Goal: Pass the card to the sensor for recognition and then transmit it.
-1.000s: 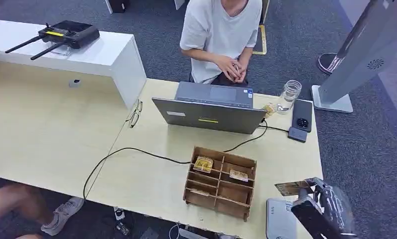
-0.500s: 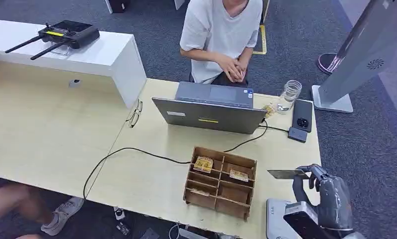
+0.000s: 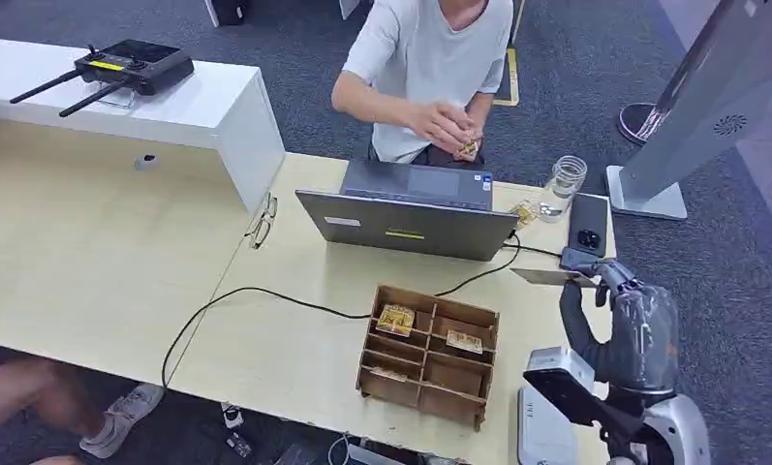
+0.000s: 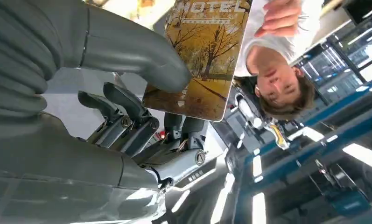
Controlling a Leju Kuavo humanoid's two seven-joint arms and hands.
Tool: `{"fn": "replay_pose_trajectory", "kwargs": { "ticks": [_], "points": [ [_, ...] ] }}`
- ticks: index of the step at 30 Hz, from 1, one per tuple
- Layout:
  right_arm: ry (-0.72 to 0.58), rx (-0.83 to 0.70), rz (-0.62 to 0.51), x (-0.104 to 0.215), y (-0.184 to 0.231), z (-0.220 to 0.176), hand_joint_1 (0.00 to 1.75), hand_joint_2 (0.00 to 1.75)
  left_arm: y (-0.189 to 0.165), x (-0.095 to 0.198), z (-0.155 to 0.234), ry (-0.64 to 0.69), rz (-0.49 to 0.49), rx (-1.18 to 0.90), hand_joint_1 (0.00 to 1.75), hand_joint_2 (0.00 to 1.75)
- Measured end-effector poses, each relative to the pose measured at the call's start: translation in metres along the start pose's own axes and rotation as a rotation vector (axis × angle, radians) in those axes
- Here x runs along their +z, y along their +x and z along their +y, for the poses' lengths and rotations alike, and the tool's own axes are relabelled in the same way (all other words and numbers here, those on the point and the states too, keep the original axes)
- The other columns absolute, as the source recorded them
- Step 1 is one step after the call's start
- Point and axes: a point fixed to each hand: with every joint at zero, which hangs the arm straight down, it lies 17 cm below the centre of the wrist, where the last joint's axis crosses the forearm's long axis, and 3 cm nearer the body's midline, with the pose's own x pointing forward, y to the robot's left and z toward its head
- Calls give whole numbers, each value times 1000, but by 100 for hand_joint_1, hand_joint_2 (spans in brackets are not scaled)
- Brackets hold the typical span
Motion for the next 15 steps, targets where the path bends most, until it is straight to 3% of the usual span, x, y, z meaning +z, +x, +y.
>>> {"fn": "replay_pose_trajectory", "kwargs": {
  "ticks": [15],
  "points": [
    [-57, 132, -37, -36, 2, -1, 175, 175, 13, -3, -3, -44, -30, -70, 0, 0]
  ]
}}
